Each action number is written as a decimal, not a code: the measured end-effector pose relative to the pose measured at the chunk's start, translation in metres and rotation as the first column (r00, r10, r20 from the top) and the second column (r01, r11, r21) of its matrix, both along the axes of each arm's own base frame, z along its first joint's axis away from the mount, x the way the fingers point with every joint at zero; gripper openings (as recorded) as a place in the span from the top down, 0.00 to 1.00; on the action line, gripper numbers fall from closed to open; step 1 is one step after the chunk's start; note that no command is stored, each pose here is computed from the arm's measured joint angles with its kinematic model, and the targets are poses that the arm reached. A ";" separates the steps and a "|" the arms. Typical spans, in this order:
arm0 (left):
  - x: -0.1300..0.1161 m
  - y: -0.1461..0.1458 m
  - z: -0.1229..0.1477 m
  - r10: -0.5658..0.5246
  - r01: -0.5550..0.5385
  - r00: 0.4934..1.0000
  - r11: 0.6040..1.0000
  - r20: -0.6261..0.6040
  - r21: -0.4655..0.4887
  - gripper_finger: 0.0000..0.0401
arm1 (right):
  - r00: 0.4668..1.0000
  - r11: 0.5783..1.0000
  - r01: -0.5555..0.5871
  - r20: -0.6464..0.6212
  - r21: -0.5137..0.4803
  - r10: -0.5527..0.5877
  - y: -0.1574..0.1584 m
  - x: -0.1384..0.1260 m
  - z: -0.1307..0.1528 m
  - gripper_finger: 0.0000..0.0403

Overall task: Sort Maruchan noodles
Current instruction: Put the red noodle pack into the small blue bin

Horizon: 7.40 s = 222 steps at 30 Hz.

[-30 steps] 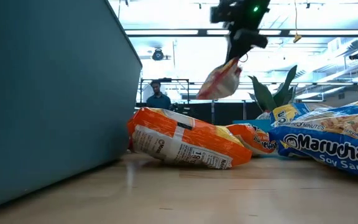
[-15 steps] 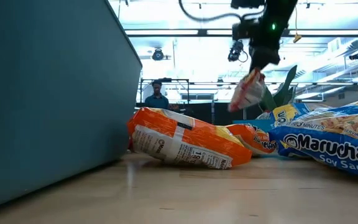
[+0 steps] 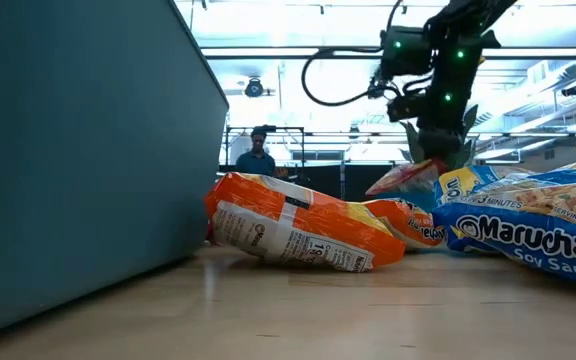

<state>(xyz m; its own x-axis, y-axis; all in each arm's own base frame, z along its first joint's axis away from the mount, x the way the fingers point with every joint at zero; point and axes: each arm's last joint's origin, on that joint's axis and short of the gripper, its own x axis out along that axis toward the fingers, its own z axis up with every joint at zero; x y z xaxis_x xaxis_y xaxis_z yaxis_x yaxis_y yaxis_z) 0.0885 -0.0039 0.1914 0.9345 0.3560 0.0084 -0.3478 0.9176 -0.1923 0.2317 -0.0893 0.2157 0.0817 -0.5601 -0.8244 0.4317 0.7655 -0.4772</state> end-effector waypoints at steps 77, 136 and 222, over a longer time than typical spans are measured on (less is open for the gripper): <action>0.000 0.000 -0.002 0.003 -0.003 1.000 1.000 -0.013 -0.027 0.97 | 0.717 0.717 -0.696 -0.039 -0.014 0.696 0.072 0.182 -0.074 0.61; 0.000 0.000 -0.003 0.003 -0.003 1.000 1.000 -0.027 -0.016 0.97 | 0.979 0.986 0.024 0.198 0.163 -0.057 -0.011 -0.030 0.004 0.88; 0.004 -0.006 0.037 -0.183 0.133 0.942 0.973 -0.281 -0.190 0.97 | 0.659 0.724 -0.675 0.555 0.142 0.507 0.029 0.237 -0.102 0.97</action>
<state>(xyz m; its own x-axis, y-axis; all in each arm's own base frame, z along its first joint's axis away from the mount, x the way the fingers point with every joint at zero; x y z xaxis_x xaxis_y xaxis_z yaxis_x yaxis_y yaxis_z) 0.0928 -0.0101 0.2285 0.9302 0.1761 -0.3222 -0.2651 0.9292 -0.2575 0.4687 -0.0598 0.1142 0.7042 0.0225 -0.7096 -0.0749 0.9963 -0.0428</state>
